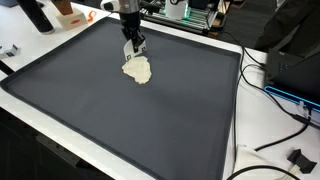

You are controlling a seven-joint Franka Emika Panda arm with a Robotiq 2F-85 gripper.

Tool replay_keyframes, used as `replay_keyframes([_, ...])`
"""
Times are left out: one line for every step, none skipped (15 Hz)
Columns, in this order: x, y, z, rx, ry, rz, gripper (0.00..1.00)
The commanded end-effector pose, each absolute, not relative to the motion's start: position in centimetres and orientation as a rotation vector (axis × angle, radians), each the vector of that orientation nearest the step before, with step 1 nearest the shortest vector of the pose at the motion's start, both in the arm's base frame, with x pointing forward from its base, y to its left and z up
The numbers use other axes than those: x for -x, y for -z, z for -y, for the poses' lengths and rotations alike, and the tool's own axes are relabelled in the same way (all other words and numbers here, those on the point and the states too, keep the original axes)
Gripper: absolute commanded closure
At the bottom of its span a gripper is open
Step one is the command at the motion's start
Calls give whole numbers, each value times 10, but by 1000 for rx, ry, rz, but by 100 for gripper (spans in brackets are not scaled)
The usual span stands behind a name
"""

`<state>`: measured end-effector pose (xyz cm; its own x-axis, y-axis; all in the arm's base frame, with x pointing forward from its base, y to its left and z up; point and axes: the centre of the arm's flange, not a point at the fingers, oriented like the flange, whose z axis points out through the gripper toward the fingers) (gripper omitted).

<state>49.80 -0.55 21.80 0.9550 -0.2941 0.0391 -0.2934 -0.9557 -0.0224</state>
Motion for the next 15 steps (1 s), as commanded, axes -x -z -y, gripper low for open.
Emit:
replay_keyframes([-447,-160,-1,3115,-171,-463,99])
replay_keyframes([-444,-160,0,3125,-170,-486,99])
replay_keyframes([-441,-159,1,3136,-168,-509,99])
replay_keyframes([-439,-159,2,3144,-168,-523,99])
replay_keyframes([-436,-159,1,3149,-174,-529,99])
replay_keyframes([-433,-160,0,3157,-174,-545,99])
replay_keyframes([-432,-162,0,3162,-176,-556,99])
replay_keyframes([-432,-168,-2,3166,-179,-566,99])
replay_keyframes([-431,-173,-4,3171,-182,-570,99])
replay_keyframes([-430,-181,-6,3170,-192,-565,99])
replay_keyframes([-430,-189,-9,3177,-195,-563,99])
replay_keyframes([-429,-200,-10,3184,-174,-553,99])
replay_keyframes([-427,-205,-12,3188,-170,-532,99])
replay_keyframes([-425,-211,-14,3197,-164,-526,99])
replay_keyframes([-423,-216,-16,3208,-159,-517,99])
